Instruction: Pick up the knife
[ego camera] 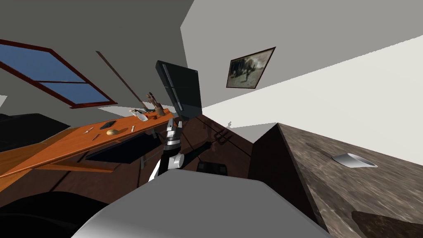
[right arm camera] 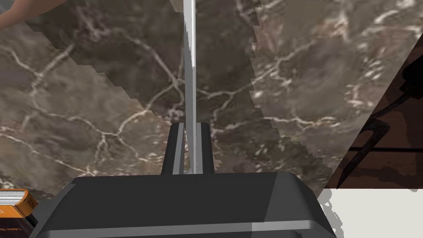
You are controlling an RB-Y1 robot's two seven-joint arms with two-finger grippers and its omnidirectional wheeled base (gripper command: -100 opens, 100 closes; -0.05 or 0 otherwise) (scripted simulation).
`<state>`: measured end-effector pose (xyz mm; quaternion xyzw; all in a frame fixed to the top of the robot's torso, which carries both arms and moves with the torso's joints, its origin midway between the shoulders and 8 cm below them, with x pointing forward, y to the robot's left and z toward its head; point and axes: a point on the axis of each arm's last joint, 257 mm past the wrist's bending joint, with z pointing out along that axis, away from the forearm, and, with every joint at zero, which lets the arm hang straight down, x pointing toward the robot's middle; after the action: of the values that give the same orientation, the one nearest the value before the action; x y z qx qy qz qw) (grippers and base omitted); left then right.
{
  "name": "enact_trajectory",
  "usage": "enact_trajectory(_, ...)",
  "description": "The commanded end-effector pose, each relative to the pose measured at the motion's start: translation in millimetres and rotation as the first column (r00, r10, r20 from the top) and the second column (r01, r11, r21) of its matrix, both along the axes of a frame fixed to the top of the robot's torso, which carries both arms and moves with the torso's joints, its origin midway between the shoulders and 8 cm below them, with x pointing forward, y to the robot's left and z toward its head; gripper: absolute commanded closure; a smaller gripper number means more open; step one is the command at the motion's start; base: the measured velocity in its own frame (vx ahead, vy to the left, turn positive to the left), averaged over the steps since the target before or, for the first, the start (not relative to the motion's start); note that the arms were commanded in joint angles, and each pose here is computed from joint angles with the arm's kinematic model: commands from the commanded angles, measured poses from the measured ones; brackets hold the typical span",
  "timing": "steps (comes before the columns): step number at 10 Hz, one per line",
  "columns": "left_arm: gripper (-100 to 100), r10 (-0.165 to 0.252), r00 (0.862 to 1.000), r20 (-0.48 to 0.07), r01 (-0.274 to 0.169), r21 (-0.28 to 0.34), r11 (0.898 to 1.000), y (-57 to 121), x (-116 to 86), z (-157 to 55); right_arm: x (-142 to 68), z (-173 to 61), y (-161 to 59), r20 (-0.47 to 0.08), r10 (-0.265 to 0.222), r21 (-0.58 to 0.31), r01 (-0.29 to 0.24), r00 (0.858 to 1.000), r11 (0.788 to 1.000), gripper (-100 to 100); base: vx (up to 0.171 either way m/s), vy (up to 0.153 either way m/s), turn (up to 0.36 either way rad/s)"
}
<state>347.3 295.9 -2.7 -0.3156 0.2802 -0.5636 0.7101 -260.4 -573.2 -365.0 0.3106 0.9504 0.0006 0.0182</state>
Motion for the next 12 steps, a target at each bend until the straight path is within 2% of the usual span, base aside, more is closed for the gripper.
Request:
enact_trajectory(1, 0, 0.0, 1.0, 0.0, 0.0, 0.0, 1.0, 0.0, 0.0, 0.0, -11.6, -1.7, 21.8, 0.01, 0.003, 0.007, -0.003, 1.0, 1.0, 100, 0.135, -0.132, -0.174)
enact_trajectory(3, 0, 0.0, 1.0, 0.0, 0.0, 0.0, 1.0, 0.0, 0.0, 0.0, -13.5, -0.3, 22.2, 0.008, 0.056, 0.005, -0.056, 0.998, 0.998, 100, 0.086, -0.083, -0.061)
enact_trajectory(4, 0, 0.0, 1.0, 0.0, 0.0, 0.0, 1.0, 0.0, 0.0, 0.0, -22.4, -2.5, 43.5, 0.021, 0.036, 0.01, -0.036, 0.999, 0.999, 100, 0.123, -0.125, -0.196)
enact_trajectory(6, 0, 0.0, 1.0, 0.0, 0.0, 0.0, 1.0, 0.0, 0.0, 0.0, -28.0, 0.9, 44.6, 0.013, 0.087, 0.007, -0.087, 0.996, 0.996, 100, 0.079, -0.092, -0.053)
enact_trajectory(7, 0, 0.0, 1.0, 0.0, 0.0, 0.0, 1.0, 0.0, 0.0, 0.0, -37.1, 0.5, 66.2, 0.024, 0.063, 0.009, -0.063, 0.998, 0.998, 100, 0.106, -0.115, -0.183)
enact_trajectory(9, 0, 0.0, 1.0, 0.0, 0.0, 0.0, 1.0, 0.0, 0.0, 0.0, -41.7, 3.4, 67.1, 0.017, 0.111, 0.006, -0.112, 0.994, 0.994, 100, 0.09, -0.078, -0.064)
enact_trajectory(10, 0, 0.0, 1.0, 0.0, 0.0, 0.0, 1.0, 0.0, 0.0, 0.0, -52.8, 5.3, 89.2, 0.022, 0.078, 0.006, -0.078, 0.997, 0.997, 100, 0.089, -0.118, -0.169)
enact_trajectory(12, 0, 0.0, 1.0, 0.0, 0.0, 0.0, 1.0, 0.0, 0.0, 0.0, -54.8, 7.0, 89.6, 0.019, 0.133, 0.003, -0.133, 0.991, 0.991, 100, 0.094, -0.086, -0.063)
